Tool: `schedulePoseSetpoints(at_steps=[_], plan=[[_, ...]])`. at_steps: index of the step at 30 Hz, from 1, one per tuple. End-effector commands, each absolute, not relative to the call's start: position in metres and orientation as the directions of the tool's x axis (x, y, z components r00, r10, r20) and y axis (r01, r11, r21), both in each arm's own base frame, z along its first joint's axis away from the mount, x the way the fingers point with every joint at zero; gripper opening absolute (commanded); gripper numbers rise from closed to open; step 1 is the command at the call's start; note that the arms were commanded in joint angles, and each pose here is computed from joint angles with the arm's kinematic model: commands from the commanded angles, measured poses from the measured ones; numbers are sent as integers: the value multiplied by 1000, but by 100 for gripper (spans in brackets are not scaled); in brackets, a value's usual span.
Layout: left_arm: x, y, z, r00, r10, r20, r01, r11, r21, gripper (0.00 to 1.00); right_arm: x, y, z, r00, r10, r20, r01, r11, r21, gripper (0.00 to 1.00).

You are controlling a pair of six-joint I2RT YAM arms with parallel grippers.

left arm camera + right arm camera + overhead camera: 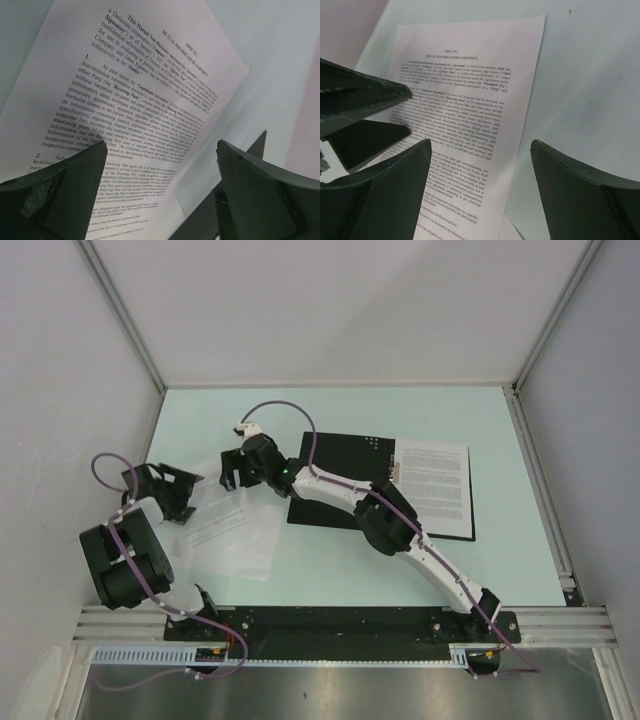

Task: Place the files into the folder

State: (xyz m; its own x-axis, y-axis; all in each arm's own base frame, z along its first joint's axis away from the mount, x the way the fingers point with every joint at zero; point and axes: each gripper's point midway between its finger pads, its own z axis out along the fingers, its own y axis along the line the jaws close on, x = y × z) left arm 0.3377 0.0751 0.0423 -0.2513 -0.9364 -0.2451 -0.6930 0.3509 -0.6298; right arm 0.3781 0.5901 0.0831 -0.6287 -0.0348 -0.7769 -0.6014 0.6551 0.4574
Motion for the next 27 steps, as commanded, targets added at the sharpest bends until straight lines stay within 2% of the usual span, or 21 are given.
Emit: schedulePoseSetpoints(at_steps=[1, 7, 10, 11, 16, 27], plan=[[336, 70, 26, -215, -963, -162, -700, 268, -662, 100, 374, 599, 77, -657, -56, -752, -585, 667, 461, 84], [330, 71, 20, -203, -966, -162, -716, 260, -648, 100, 371, 593, 52, -667, -86, -740, -554, 721, 415, 82], [330, 72, 22, -198, -965, -170, -714, 261, -650, 100, 367, 594, 45, -686, -95, -721, -545, 724, 423, 80], [329, 71, 22, -199, -966, -168, -715, 260, -649, 100, 362, 597, 44, -695, -103, -712, -550, 714, 433, 77], [327, 71, 22, -197, -966, -171, -713, 260, -652, 100, 348, 603, 33, -711, -121, -693, -549, 711, 439, 75], [325, 69, 20, -208, -963, -174, -711, 271, -650, 99, 325, 627, 36, -704, -157, -693, -626, 600, 499, 73]])
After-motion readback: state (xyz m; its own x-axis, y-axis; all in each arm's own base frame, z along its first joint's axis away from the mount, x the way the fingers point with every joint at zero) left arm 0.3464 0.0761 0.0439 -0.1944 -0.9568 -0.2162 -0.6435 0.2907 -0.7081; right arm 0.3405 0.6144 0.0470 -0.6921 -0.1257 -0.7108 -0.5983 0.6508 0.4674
